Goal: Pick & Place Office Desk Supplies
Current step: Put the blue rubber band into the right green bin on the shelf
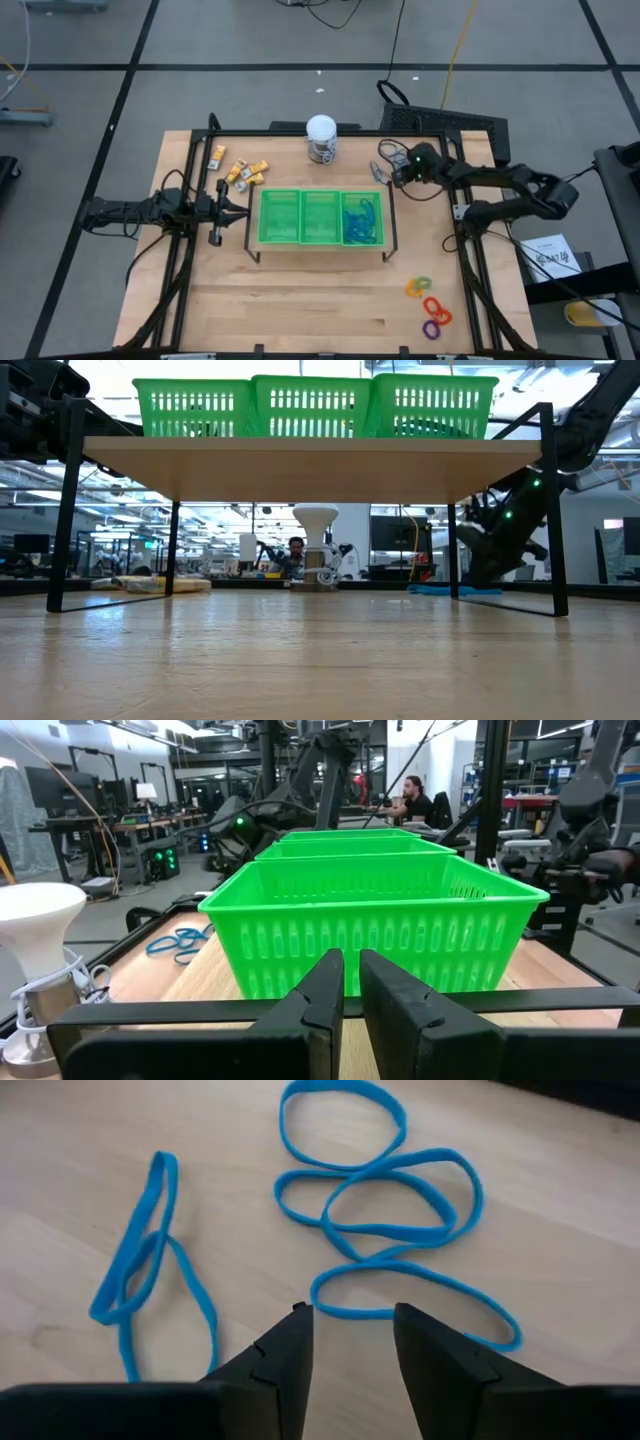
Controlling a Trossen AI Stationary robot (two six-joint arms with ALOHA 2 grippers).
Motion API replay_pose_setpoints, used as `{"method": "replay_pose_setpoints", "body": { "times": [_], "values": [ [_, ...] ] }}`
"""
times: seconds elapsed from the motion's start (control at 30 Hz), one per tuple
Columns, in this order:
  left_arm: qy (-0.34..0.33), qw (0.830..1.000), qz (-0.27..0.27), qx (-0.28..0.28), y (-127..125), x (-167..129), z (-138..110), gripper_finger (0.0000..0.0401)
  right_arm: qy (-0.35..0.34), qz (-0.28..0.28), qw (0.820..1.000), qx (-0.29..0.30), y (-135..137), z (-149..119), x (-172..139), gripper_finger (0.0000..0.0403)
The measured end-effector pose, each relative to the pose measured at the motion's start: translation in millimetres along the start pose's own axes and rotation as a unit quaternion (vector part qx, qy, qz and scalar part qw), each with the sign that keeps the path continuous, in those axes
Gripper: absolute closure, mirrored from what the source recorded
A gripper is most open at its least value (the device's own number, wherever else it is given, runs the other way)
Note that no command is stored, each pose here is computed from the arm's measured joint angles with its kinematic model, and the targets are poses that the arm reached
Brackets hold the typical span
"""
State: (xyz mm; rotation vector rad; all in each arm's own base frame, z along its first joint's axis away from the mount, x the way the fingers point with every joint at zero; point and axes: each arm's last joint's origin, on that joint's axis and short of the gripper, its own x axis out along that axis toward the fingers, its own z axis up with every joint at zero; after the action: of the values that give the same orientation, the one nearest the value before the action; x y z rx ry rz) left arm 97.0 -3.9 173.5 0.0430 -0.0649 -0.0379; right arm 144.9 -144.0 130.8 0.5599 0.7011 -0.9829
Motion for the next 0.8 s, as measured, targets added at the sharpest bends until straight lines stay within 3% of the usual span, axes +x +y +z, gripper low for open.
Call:
{"method": "replay_pose_setpoints", "body": {
  "times": [0.47, 0.57, 0.8],
  "values": [
    [0.0, 1.0, 0.0, 0.0, 0.0, 0.0, 0.0, 0.0357, 0.021, -0.008, 1.0, -0.009, 0.3, 32.3, 26.5, 0.0194],
    [0.0, 1.0, 0.0, 0.0, 0.0, 0.0, 0.0, 0.0357, 0.043, 0.012, 0.999, -0.012, 1.8, 31.4, 34.9, 0.0194],
    [0.0, 1.0, 0.0, 0.0, 0.0, 0.0, 0.0, 0.0357, 0.045, -0.007, 0.999, -0.022, 1.8, 32.3, 41.0, 0.0223]
  ]
}}
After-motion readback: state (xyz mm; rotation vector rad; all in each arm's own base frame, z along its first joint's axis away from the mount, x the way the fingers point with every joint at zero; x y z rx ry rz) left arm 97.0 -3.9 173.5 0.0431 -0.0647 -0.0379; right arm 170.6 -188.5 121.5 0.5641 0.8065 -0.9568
